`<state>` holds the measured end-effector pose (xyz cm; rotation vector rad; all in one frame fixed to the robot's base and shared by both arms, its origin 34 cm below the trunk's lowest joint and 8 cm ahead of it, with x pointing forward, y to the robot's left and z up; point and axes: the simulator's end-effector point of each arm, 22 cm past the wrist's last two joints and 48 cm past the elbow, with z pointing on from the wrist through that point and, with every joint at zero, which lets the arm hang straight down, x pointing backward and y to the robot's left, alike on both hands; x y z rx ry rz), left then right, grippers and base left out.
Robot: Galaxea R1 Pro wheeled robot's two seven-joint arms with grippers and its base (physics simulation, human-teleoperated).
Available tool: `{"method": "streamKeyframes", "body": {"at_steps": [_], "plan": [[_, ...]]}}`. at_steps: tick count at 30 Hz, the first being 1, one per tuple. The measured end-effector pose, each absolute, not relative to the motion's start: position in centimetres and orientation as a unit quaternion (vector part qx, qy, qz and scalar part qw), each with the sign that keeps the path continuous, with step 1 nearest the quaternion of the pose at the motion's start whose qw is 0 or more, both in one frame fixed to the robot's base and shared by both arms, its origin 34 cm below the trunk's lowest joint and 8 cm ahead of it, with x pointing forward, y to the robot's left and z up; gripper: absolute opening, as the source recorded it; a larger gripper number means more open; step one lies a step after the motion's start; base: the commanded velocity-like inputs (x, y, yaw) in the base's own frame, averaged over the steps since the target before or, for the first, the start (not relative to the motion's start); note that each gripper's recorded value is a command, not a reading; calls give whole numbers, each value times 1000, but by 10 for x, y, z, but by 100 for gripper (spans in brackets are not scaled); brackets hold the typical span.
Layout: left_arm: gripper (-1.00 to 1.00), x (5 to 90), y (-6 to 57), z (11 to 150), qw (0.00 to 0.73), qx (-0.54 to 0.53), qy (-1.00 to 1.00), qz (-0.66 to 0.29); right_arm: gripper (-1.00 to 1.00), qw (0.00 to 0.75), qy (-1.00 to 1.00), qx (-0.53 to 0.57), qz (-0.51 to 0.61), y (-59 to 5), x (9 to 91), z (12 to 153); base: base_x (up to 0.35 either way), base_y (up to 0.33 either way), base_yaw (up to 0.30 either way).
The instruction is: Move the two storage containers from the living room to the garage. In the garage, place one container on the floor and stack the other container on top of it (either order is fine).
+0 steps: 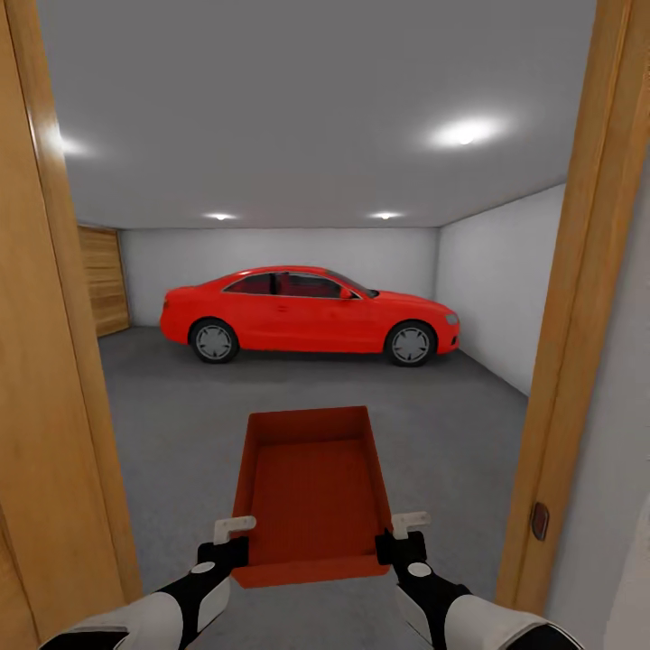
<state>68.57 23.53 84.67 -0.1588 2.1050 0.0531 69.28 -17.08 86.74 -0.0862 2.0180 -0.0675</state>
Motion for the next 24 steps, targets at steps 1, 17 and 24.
{"method": "streamKeyframes", "body": {"at_steps": [1, 17, 24], "plan": [[-100, 686, 235, 847, 493, -65, 868, 22, -100, 531, 846, -36, -28, -171, 693, 867, 0, 0, -1], [-100, 685, 235, 847, 493, -65, 867, 22, -100, 532, 846, -36, -28, -171, 692, 868, 238, 0, 0], [-100, 686, 235, 847, 493, -65, 867, 22, -100, 532, 846, -36, -28, -171, 693, 868, 213, 21, 0]]}}
